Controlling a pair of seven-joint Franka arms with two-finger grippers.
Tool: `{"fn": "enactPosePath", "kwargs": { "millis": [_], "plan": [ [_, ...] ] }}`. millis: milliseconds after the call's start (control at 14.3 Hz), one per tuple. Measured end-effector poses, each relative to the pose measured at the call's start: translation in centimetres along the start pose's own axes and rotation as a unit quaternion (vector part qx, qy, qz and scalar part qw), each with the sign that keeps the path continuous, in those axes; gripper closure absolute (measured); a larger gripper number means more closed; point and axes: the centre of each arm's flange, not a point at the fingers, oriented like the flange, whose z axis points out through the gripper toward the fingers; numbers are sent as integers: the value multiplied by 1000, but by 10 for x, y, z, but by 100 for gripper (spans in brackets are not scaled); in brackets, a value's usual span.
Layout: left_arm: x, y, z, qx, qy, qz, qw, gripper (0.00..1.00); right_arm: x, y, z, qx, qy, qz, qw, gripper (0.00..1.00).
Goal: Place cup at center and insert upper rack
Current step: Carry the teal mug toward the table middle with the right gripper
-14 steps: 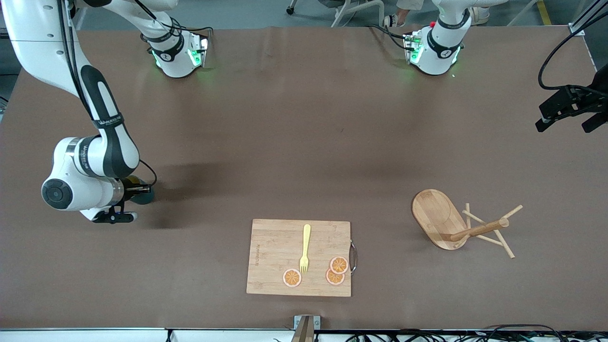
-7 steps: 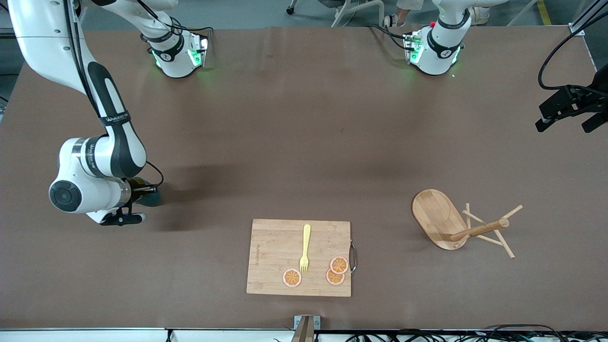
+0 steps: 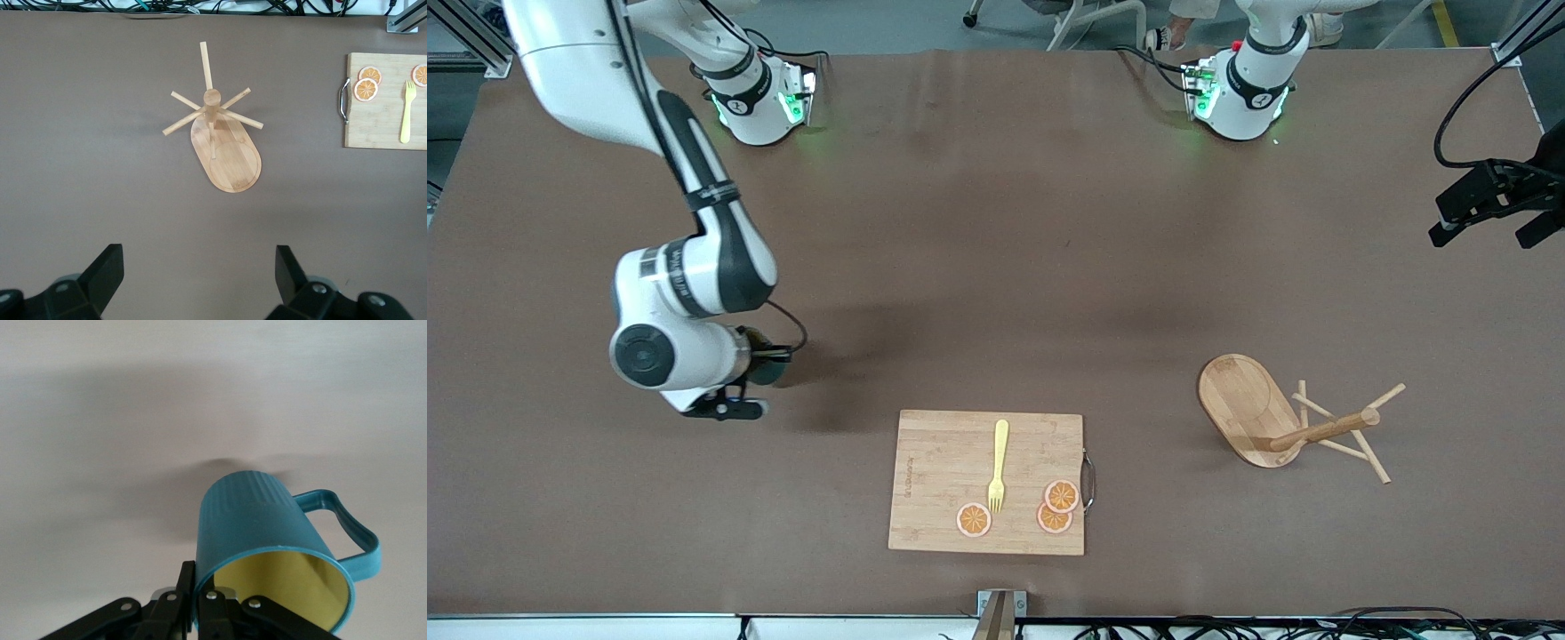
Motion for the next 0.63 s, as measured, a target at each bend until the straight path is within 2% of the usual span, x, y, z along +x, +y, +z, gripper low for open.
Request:
{"fn": "enactPosePath", "kwargs": {
  "millis": [280,630],
  "plan": [
    [0,0,0,0,0,0,1000,0,-22,-85,-12,6,16,-48,999,95],
    [0,0,0,0,0,0,1000,0,-64,-209,13,1,15,-29,999,95]
  ]
}}
